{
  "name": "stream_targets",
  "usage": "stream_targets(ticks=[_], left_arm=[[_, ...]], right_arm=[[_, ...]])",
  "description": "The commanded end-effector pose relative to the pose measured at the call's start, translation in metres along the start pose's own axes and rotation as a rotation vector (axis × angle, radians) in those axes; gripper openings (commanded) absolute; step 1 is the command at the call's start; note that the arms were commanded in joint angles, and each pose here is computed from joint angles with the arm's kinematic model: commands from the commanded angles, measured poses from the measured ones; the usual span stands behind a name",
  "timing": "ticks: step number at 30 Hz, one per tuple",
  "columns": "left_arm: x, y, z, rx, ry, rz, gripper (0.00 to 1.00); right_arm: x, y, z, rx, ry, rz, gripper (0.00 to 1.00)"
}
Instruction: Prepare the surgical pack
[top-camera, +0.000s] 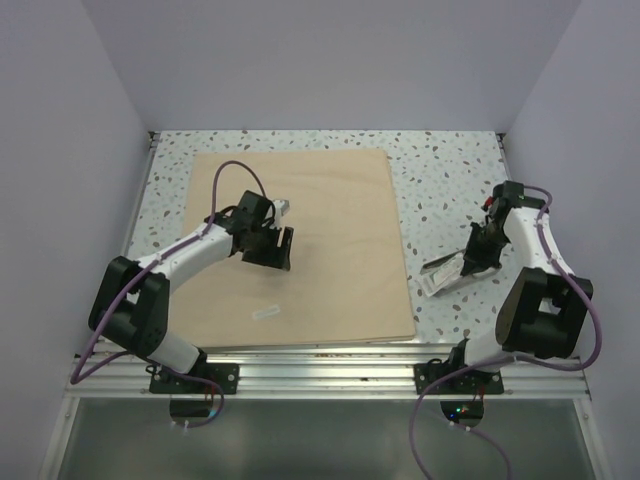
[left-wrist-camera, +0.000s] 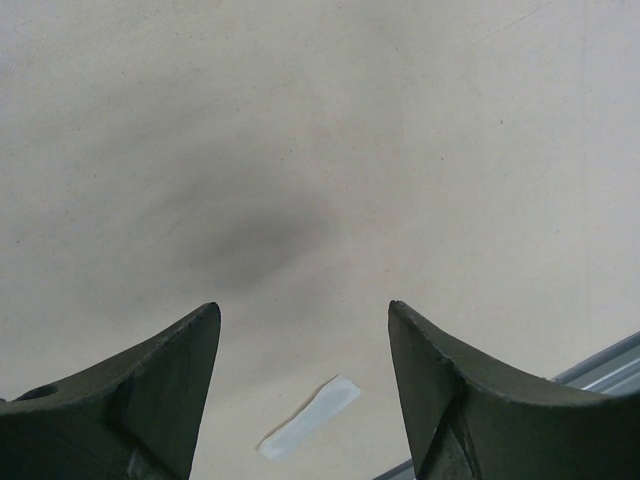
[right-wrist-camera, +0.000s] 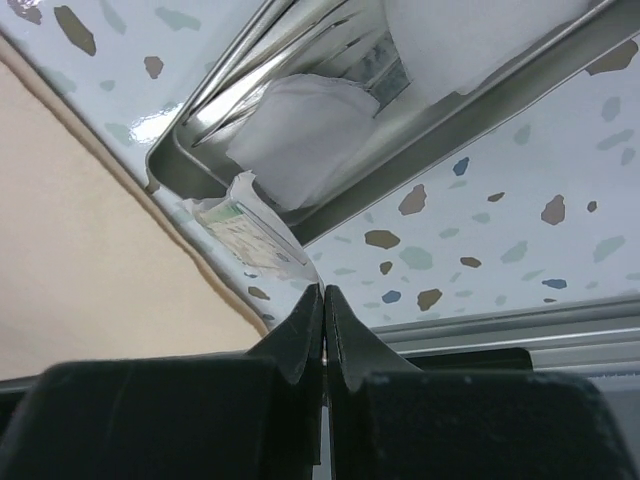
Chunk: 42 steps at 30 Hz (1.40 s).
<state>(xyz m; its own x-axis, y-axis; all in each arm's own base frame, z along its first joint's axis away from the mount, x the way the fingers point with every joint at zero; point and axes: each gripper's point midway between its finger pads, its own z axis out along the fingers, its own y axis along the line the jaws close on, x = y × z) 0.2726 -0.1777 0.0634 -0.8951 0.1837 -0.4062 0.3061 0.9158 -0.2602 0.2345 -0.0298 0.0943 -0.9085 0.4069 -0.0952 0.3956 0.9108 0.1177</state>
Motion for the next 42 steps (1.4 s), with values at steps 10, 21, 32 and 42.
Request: stream_targets(ticks=[10, 21, 32, 42], left_arm=[[-0.007, 0.008, -0.006, -0.003, -0.049, 0.002, 0.72], [-0.006, 0.015, -0.013, -0.031, -0.053, -0.018, 0.72], [-0.007, 0.021, -0.016, -0.07, -0.05, -0.037, 0.75], [0.028, 0.053, -0.02, -0.272, 0.059, -0.16, 0.71]], right_arm=[[-0.039, -0.016, 0.008, 0.051, -0.045, 0.076, 0.0], [-0.065, -0.035, 0.021, 0.052, -0.033, 0.134, 0.0], [-0.072, -0.04, 0.027, 0.079, -0.017, 0.141, 0.42], [-0.081, 0.014, -0.024, 0.037, -0.141, 0.068, 0.55]])
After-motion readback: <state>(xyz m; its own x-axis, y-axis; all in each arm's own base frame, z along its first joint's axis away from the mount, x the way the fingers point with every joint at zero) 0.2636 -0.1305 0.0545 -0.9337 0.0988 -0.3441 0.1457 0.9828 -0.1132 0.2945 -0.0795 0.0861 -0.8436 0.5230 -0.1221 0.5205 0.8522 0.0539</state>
